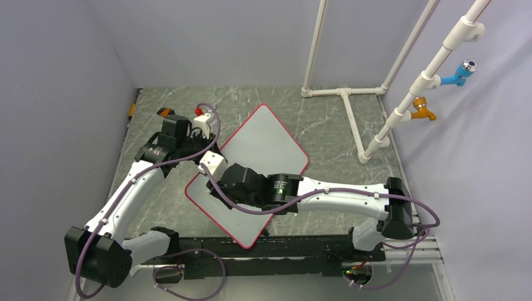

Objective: Write a sentence on the whiteboard

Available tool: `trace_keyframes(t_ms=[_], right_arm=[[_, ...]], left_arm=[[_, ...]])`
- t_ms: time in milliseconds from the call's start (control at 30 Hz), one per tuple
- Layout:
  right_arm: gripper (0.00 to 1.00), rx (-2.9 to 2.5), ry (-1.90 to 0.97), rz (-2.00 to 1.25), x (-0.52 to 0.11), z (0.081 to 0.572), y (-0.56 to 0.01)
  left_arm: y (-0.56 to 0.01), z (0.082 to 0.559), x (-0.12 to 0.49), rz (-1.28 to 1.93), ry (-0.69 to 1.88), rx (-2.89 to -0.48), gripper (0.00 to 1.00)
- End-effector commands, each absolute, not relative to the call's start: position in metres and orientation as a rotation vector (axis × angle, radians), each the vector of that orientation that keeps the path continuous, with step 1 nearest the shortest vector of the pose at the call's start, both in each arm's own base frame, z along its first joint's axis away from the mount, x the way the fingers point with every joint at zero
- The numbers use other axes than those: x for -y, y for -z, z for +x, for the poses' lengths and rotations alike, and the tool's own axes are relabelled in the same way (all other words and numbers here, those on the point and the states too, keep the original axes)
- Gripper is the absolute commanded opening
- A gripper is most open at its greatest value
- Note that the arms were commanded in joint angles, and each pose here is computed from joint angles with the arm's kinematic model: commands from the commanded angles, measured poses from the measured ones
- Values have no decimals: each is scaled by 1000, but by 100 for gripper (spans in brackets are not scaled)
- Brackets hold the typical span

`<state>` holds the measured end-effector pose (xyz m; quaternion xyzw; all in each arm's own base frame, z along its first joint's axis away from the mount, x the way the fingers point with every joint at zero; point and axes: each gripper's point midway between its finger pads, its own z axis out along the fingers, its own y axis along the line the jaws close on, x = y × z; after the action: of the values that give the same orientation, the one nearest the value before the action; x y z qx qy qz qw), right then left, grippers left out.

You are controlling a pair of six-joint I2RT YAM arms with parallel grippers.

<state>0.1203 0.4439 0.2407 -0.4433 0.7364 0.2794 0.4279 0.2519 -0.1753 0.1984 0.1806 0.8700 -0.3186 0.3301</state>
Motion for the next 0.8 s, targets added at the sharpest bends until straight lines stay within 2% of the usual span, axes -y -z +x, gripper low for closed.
trace_keyframes(t_ms=[0, 767], right_arm=[[0, -1820, -729, -1074, -454, 120, -256], [0, -1947, -633, -1112, -428, 116, -211]], left_arm=[[-212, 272, 163, 517, 668, -2166, 0], [-211, 271, 163, 517, 665, -2168, 0]])
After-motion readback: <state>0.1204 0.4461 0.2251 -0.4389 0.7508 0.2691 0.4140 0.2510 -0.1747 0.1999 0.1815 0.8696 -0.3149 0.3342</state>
